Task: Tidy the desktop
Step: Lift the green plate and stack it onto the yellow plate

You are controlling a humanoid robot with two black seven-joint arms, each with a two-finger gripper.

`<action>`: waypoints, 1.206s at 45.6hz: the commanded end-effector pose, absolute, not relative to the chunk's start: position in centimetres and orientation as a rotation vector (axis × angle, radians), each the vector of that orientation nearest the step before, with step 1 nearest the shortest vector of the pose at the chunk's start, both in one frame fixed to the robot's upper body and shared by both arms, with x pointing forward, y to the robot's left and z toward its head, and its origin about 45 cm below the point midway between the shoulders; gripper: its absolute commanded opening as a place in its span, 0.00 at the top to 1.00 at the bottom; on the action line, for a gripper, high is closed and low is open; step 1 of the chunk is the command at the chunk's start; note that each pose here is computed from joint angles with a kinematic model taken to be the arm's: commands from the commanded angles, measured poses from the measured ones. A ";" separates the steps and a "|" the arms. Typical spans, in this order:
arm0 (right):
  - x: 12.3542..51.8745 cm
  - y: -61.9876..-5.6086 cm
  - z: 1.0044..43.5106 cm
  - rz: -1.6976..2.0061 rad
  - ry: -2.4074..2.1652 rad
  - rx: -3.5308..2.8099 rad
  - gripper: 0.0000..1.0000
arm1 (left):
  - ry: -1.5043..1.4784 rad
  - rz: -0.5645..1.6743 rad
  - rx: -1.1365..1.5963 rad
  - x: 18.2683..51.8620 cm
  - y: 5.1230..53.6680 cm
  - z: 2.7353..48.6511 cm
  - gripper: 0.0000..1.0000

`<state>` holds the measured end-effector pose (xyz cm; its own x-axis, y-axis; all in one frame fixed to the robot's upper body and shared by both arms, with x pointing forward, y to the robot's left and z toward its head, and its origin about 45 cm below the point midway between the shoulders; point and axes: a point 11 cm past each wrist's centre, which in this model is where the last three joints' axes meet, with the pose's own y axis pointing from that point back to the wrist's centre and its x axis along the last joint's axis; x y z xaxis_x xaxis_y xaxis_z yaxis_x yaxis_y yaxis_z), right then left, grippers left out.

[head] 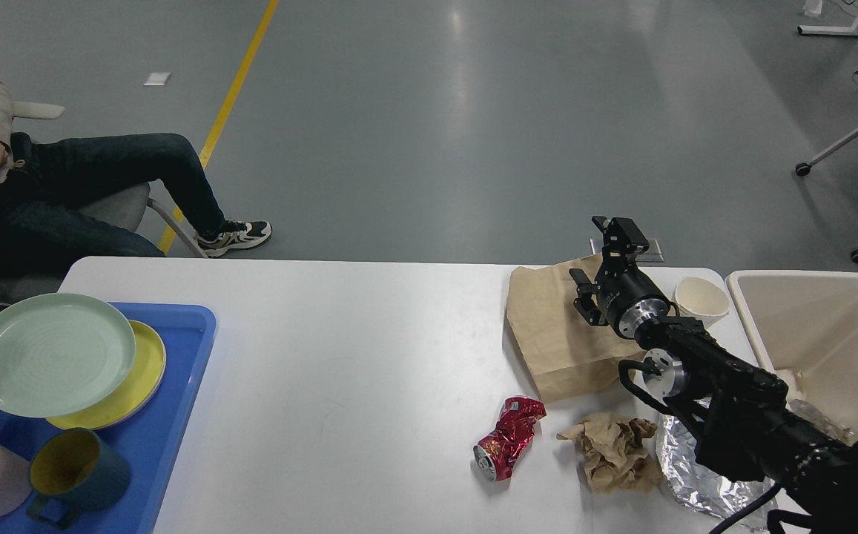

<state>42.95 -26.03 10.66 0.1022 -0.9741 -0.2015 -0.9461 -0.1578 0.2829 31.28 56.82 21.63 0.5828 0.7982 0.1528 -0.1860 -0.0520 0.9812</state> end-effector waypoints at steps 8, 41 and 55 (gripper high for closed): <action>42.9 -26.0 10.7 -0.526 -1.983 2.270 0.00 | 0.528 0.915 1.424 31.8 56.4 20.1 1.00; 42.9 -26.0 10.7 -0.526 -1.983 2.270 0.00 | 0.441 0.912 1.470 33.8 53.7 17.4 0.86; 42.9 -26.0 10.7 -0.526 -1.983 2.270 0.00 | 0.437 0.976 1.501 32.5 54.6 15.4 0.57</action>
<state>42.95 -26.03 10.66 0.1025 -0.9742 -0.2012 -0.9460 -0.1580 0.2831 32.86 54.48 16.04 0.5890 0.7488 0.3038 -0.2556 -0.1840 0.9491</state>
